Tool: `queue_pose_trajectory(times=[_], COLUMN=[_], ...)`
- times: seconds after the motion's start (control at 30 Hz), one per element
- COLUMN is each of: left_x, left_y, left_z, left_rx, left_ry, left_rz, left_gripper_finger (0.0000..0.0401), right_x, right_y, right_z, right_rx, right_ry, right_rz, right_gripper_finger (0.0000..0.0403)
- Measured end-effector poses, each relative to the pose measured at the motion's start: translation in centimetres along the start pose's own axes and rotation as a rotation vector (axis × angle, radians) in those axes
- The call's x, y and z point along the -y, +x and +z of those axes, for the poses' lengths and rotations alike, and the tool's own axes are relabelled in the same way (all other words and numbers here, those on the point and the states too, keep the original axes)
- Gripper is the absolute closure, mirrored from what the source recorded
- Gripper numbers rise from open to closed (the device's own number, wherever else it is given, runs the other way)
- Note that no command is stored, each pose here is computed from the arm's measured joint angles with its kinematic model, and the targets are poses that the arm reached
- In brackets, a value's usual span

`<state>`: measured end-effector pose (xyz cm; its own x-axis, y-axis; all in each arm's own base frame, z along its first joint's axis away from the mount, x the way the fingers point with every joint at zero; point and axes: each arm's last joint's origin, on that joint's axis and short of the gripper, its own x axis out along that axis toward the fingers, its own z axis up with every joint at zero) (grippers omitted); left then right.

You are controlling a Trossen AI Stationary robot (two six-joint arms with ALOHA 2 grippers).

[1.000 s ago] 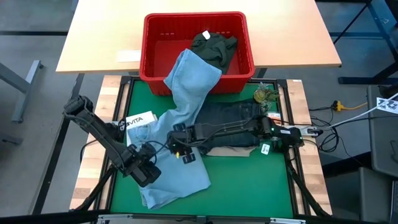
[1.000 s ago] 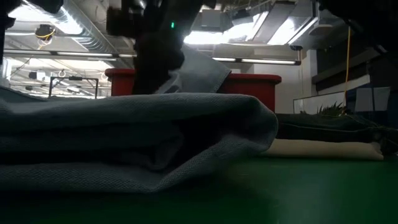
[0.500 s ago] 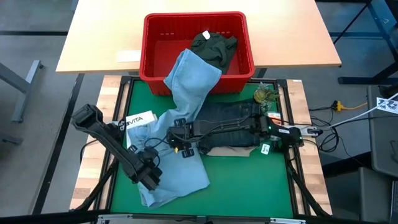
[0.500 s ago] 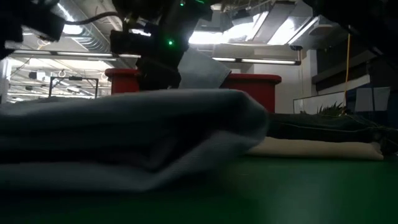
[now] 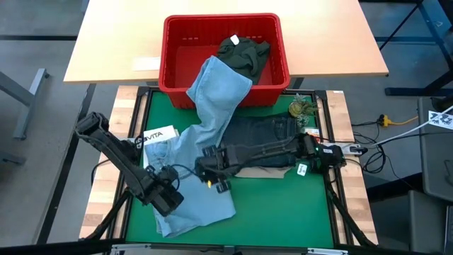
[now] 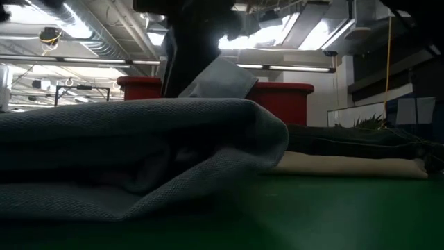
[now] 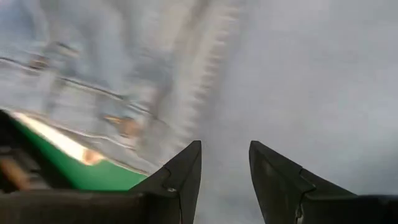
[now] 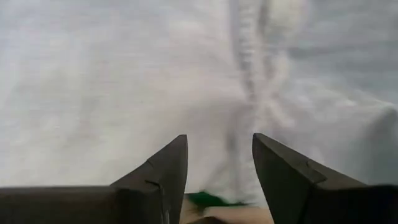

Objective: Fold Laundry from Bin
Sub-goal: Fold the light blue jeans

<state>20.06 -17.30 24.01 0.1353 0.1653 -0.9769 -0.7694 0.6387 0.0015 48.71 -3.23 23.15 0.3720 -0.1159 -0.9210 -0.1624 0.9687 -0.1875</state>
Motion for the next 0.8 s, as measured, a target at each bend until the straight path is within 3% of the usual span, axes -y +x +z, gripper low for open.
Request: queue_pose_trajectory(times=[0.23,0.33,0.53,0.8], left_x=[2.8,3.6,4.9,6.4], left_y=[-1.5,-1.6,0.5,3.6], left_z=[-2.3,-3.5,-5.8,-9.4], left_rx=[-0.029,-0.039,-0.064,-0.283], left_ry=[0.018,0.006,-0.004,0.083], left_rz=[-0.306,-0.379,-0.328,-0.268], left_gripper_finger=[0.0272,0.0271,0.0271,0.0271], right_x=[-4.5,-5.7,-7.6,-8.1], right_y=[-0.5,-0.6,2.0,5.9], right_z=[0.8,1.1,0.4,-2.3], right_rx=[-0.009,-0.006,-0.023,-0.104], right_ry=[-0.067,-0.051,-0.049,-0.023], right_rz=[0.032,0.037,0.049,0.038], right_gripper_finger=[0.0224,0.0224,0.0224,0.0224])
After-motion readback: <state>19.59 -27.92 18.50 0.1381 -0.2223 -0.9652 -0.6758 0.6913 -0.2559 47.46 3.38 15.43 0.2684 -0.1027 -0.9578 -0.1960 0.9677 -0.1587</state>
